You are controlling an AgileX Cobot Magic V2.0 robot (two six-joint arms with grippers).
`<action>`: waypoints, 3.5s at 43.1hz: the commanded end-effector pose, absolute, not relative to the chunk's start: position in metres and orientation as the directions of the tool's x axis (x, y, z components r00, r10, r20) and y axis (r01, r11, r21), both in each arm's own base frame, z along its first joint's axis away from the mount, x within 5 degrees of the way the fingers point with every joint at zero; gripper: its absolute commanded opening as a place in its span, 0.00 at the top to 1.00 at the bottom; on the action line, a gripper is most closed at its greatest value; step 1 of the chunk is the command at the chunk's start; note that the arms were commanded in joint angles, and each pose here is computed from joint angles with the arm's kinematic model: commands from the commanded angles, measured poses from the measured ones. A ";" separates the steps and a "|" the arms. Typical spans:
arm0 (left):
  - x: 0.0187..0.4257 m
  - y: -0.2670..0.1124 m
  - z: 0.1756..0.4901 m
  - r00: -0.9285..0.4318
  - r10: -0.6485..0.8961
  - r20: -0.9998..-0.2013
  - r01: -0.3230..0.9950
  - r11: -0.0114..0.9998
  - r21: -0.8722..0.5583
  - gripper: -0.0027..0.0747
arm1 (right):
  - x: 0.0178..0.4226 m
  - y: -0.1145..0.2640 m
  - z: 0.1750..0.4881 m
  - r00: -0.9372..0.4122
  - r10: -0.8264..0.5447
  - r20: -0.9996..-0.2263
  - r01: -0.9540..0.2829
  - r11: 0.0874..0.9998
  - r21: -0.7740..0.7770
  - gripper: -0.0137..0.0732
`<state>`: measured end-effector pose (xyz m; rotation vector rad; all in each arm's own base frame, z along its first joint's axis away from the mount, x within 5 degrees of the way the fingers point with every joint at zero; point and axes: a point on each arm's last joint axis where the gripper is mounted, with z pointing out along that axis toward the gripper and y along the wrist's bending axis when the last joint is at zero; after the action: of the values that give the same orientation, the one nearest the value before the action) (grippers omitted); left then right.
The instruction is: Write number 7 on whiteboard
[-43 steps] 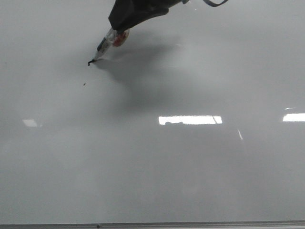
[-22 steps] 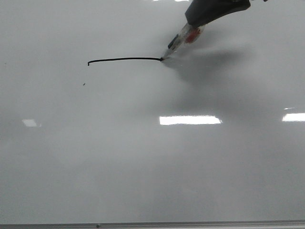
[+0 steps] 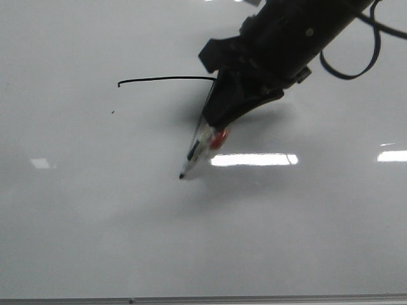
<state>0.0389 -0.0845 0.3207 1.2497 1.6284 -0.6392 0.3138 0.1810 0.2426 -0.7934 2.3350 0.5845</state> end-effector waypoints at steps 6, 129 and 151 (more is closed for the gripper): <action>0.041 -0.087 0.335 -0.013 0.351 -0.936 0.922 0.366 0.124 0.99 | 0.309 0.191 0.264 -0.553 -0.402 -0.730 -0.698 0.701 0.143 0.91; 0.204 -0.016 0.285 -0.602 0.105 -0.791 0.161 0.987 0.008 0.98 | 0.082 0.028 0.330 -0.222 -0.054 -0.974 -0.311 0.950 0.019 0.72; 0.241 0.029 0.253 -0.521 -0.004 -0.853 -0.083 0.995 0.046 0.98 | 0.078 0.022 0.295 -0.197 -0.028 -0.980 -0.246 0.969 0.022 0.92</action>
<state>0.2262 0.0251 0.2474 -0.0206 2.2180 0.0749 0.0752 0.0245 0.2812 -0.2515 1.8529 0.2195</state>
